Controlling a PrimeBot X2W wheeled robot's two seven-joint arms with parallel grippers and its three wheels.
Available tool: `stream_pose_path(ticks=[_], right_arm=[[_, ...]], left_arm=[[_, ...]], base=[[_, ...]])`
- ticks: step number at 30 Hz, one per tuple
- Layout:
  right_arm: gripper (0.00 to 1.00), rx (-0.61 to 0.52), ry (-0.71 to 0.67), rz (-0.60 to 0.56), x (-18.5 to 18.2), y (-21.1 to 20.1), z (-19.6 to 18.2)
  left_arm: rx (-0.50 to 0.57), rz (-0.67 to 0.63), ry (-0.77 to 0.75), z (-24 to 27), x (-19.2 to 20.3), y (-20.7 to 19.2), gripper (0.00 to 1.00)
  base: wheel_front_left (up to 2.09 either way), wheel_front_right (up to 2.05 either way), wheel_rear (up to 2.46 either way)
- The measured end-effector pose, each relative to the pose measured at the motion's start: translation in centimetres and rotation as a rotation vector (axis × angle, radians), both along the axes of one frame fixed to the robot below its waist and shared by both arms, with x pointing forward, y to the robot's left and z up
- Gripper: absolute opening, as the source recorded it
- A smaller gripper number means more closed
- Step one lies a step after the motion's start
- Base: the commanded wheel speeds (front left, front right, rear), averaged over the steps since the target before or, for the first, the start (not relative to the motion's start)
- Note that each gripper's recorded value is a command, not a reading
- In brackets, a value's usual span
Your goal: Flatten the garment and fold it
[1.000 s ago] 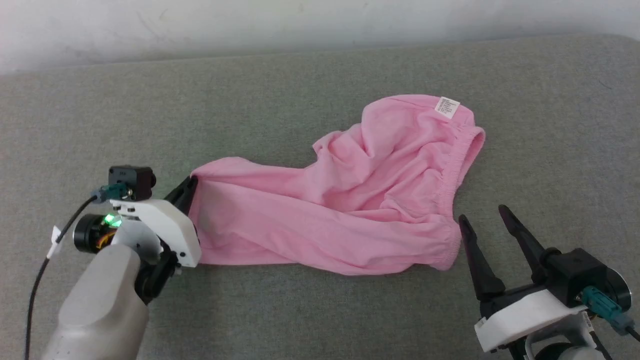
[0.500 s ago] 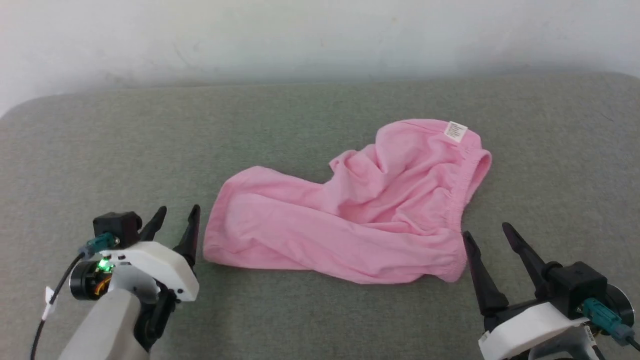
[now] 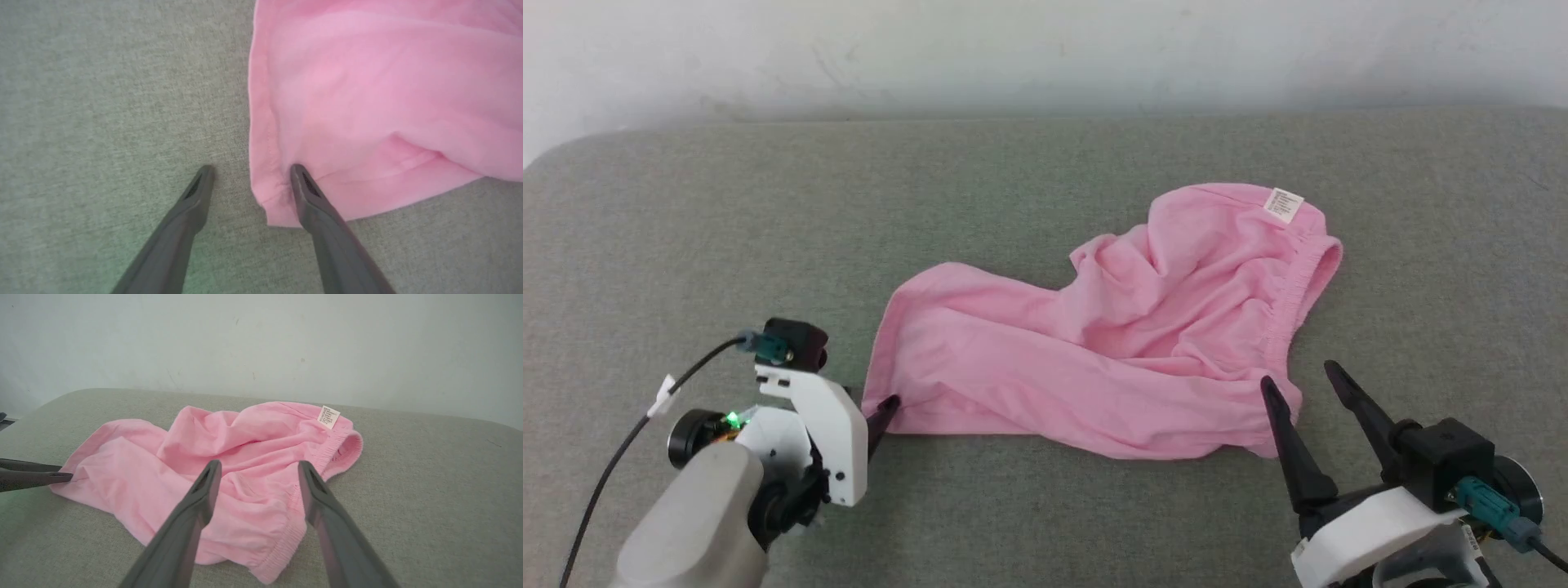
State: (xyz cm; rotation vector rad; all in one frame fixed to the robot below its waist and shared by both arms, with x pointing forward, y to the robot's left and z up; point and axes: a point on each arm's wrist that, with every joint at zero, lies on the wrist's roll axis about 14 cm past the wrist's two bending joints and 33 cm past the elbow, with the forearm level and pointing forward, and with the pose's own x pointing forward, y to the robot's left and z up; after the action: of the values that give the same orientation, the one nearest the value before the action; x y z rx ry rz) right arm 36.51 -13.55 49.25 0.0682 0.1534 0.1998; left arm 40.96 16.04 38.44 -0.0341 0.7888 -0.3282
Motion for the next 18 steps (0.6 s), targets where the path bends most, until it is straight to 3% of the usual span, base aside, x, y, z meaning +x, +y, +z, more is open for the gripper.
stream_pose_path(ticks=[1,2,3,4,11,18], right_arm=[[1.00,-0.001,0.004,-0.004,0.0,-0.1,-0.1],[1.00,-0.002,0.007,-0.012,-0.1,-0.4,-0.2],[1.00,-0.005,0.014,-0.021,-0.2,-0.7,-0.3],[1.00,-0.007,0.023,-0.031,-0.2,-1.0,-0.5],[1.00,-0.025,0.252,-0.031,-1.7,-2.7,-4.1],[1.00,-0.056,0.470,0.087,-2.2,-1.8,-7.4]], left_arm=[[0.012,-0.015,0.024,-0.3,0.0,-0.2,0.98],[0.018,-0.029,0.045,-0.5,0.0,-0.4,0.51],[0.019,-0.044,0.064,-0.6,0.0,-0.8,0.18],[0.021,-0.062,0.078,-0.7,0.0,-1.1,0.00],[-0.026,-0.108,0.054,0.0,-1.1,-3.1,0.00],[-0.078,-0.052,-0.057,1.4,-2.2,-3.4,0.00]], base=[[0.00,0.00,0.00],[0.00,0.00,0.00],[0.00,0.00,0.00],[0.00,0.00,0.00],[0.00,0.00,0.00],[0.00,0.00,0.00]])
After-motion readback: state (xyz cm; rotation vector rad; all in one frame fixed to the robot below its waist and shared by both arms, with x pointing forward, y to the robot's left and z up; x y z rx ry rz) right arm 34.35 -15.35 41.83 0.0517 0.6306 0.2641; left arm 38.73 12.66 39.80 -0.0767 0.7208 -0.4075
